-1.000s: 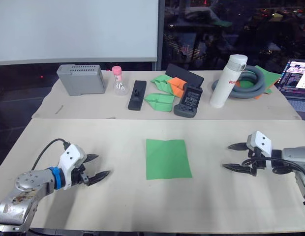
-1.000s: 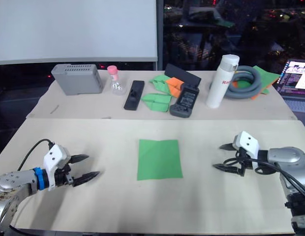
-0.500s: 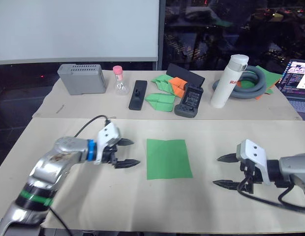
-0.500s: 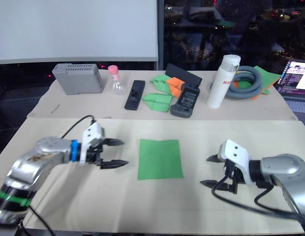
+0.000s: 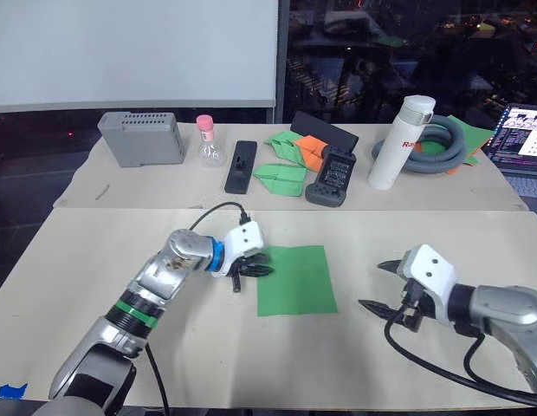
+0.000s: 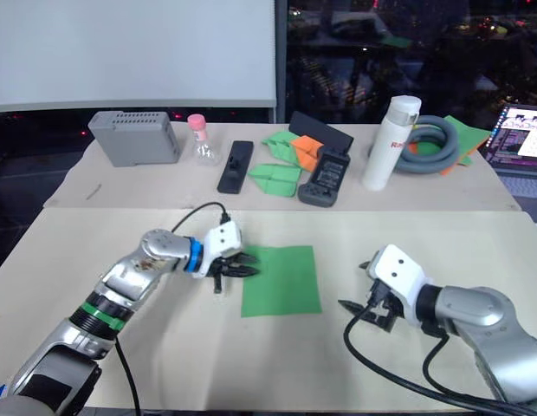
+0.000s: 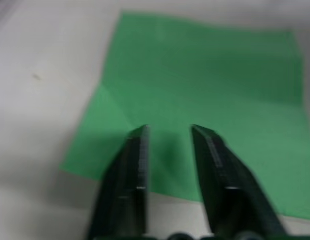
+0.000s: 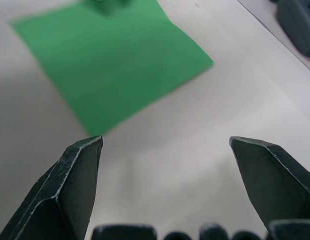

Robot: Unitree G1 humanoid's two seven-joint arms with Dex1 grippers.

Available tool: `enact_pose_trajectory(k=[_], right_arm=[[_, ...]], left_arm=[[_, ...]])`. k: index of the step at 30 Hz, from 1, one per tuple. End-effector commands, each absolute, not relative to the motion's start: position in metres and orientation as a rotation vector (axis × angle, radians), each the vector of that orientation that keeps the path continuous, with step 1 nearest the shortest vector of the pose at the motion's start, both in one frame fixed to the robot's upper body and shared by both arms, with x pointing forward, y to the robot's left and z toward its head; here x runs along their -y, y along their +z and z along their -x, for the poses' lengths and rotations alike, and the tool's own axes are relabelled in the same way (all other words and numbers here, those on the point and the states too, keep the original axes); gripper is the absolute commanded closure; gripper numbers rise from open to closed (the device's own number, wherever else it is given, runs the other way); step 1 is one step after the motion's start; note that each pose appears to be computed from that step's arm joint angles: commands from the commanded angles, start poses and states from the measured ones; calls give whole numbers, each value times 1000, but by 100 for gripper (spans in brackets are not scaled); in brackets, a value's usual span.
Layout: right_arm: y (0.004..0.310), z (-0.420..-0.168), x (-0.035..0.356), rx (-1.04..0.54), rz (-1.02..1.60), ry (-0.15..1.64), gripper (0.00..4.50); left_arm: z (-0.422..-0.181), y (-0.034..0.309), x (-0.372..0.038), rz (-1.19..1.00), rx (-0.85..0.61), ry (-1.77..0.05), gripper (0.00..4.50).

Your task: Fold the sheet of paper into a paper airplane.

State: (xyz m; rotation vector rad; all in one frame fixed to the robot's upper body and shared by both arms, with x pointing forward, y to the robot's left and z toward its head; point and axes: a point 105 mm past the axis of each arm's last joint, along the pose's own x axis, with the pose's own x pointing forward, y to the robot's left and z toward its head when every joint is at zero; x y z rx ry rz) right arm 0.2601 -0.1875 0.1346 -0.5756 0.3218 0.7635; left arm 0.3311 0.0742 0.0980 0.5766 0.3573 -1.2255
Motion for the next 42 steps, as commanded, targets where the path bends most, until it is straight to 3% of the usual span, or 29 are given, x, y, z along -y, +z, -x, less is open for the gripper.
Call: enact_pose_trajectory(k=[1, 4, 12, 21, 26, 35, 39, 42], right_arm=[[139, -283, 185, -228, 581, 696, 0], [132, -297, 181, -212, 605, 696, 0], [123, -352, 174, -202, 728, 715, 0], [113, -362, 160, -244, 707, 855, 284], [101, -354, 137, -259, 629, 976, 449], [114, -347, 129, -200, 442, 1046, 449], [132, -336, 109, -147, 270, 1131, 449], [125, -327, 89, -157, 274, 1182, 449]], left_arm=[[-329, 77, -80, -618, -411, -1175, 447], [-324, 61, -85, -603, -465, -1162, 447], [-317, 60, -82, -521, -467, -1120, 447], [-313, 56, -91, -517, -481, -1066, 450], [-313, 58, -90, -512, -477, -1056, 450], [-311, 59, -92, -536, -475, -1072, 450], [-312, 57, -92, -534, -476, -1066, 450], [-313, 58, -91, -529, -471, -1061, 450]])
